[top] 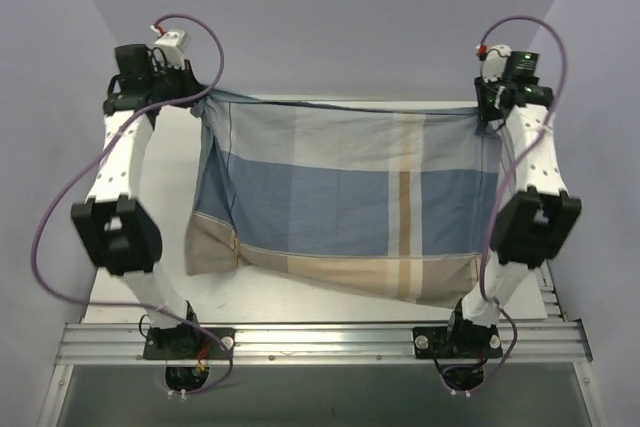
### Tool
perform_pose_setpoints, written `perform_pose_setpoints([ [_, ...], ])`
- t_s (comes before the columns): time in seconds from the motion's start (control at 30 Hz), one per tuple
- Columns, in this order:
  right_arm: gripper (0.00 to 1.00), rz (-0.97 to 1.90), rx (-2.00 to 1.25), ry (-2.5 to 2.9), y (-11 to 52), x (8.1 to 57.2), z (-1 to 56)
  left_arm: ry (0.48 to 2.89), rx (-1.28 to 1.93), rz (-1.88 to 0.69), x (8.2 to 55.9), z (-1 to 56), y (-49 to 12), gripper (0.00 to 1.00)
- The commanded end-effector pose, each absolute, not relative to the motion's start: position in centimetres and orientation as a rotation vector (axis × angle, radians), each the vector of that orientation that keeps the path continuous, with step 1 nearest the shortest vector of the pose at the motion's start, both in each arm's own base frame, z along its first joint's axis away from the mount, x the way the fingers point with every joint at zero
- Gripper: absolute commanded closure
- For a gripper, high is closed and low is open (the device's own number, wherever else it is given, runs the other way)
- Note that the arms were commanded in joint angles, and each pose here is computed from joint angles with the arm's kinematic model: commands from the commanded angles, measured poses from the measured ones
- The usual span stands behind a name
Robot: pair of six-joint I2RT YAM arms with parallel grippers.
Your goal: Put the pillow into the pillowcase
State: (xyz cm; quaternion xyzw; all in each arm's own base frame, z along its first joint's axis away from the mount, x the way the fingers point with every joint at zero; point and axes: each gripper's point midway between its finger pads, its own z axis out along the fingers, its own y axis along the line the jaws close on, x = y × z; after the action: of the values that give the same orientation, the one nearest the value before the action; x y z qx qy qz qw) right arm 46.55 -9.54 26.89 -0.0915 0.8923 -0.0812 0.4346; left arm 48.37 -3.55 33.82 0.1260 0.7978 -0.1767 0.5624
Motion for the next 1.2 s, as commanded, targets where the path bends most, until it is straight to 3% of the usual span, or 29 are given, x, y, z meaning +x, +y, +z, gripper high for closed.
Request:
perform_pose_setpoints([
  [0.0,0.73,-0.550,-0.138,2.161,-13.3,53.3,26.1,2.011,0.204,-0.209,54.9,28.2,0.8,0.85],
  [0.03,0.57,-0.580,-0.149,2.272,-13.9,54.6,21.6,2.137,0.140,-0.164,57.1,23.1,2.4,0.57],
  [0.07,0.23,-0.616,-0.127,2.214,-14.3,56.0,24.4,2.180,0.104,-0.139,57.8,22.3,3.6,0.53],
  [0.1,0.17,-0.646,-0.124,2.238,-14.8,56.1,24.2,2.157,0.099,-0.112,58.3,25.2,4.3,0.49],
  [0.13,0.15,-0.641,-0.133,2.296,-15.1,55.1,23.5,2.157,0.120,-0.087,58.2,25.4,4.8,0.32],
  [0.17,0.13,-0.624,-0.135,2.286,-15.3,54.6,24.5,2.149,0.115,-0.061,57.9,26.0,5.5,0.23],
  [0.2,0.12,-0.603,-0.149,2.319,-15.2,53.6,23.7,2.159,0.124,-0.058,57.4,25.8,5.7,0.19],
  [0.37,0.11,-0.437,-0.300,2.396,-11.6,46.3,25.7,2.217,0.215,-0.125,50.8,26.0,5.1,0.16],
  [0.53,0.11,-0.087,-0.519,2.647,-4.4,35.7,22.0,2.368,0.382,-0.291,40.6,21.2,2.6,0.16],
  [0.7,0.11,0.150,-0.636,2.817,0.7,28.0,18.1,2.653,0.450,-0.405,30.1,12.0,1.2,0.16],
  [0.87,0.11,0.267,-0.585,2.935,1.8,23.1,15.4,2.645,0.579,-0.474,25.6,10.1,-0.3,0.19],
  [0.93,0.10,0.304,-0.550,2.959,2.2,21.7,14.7,2.616,0.648,-0.488,24.3,10.4,-1.2,0.13],
  [0.97,0.09,0.309,-0.537,2.964,2.3,21.4,14.5,2.613,0.700,-0.498,23.7,10.5,-2.0,0.03],
  [1.17,0.01,0.320,-0.403,2.980,2.3,20.0,13.1,2.656,0.680,-0.339,23.7,9.9,-2.2,0.03],
])
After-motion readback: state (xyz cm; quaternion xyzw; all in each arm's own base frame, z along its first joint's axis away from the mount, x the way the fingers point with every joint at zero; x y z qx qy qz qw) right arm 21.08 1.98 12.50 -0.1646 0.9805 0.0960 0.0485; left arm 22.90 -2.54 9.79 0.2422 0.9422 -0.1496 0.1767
